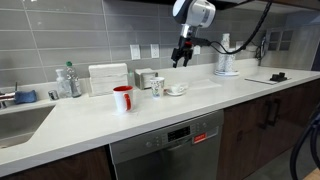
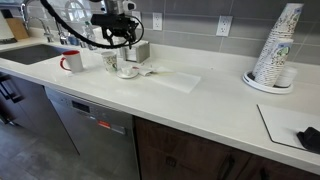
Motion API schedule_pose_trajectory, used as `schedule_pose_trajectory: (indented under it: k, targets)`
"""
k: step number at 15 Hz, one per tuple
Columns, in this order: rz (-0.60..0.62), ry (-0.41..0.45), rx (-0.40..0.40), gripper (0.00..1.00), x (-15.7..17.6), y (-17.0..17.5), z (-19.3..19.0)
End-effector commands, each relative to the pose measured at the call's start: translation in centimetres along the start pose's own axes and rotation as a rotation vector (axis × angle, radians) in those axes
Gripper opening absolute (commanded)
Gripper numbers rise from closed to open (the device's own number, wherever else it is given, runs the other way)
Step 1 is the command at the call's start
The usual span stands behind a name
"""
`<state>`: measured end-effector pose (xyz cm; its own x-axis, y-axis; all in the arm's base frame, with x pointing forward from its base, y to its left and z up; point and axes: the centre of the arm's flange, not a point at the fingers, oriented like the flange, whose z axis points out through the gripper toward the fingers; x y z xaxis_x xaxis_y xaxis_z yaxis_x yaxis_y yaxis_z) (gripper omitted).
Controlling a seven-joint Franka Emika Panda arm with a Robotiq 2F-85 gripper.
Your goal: Put the cup upright
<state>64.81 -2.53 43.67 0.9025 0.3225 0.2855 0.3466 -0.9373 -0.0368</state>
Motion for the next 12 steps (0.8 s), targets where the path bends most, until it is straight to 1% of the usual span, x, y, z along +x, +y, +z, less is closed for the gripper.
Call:
schedule_pose_trajectory:
  k: [1, 2, 5, 8, 9, 12]
  targets:
    - [0.073, -0.01, -0.022, 1.0, -7.1, -1.2, -4.3]
    - [0.088, -0.02, -0.018, 1.0, -7.7, -1.0, -5.2]
    - [0.124, -0.078, 0.034, 1.0, -9.0, -0.5, -7.8]
    - [0.136, -0.147, 0.057, 1.0, -9.2, 0.5, -9.5]
    - [0.119, -0.112, 0.04, 1.0, -8.7, 0.2, -8.9]
    - [0.13, -0.127, 0.049, 1.0, -9.2, 0.6, -9.6]
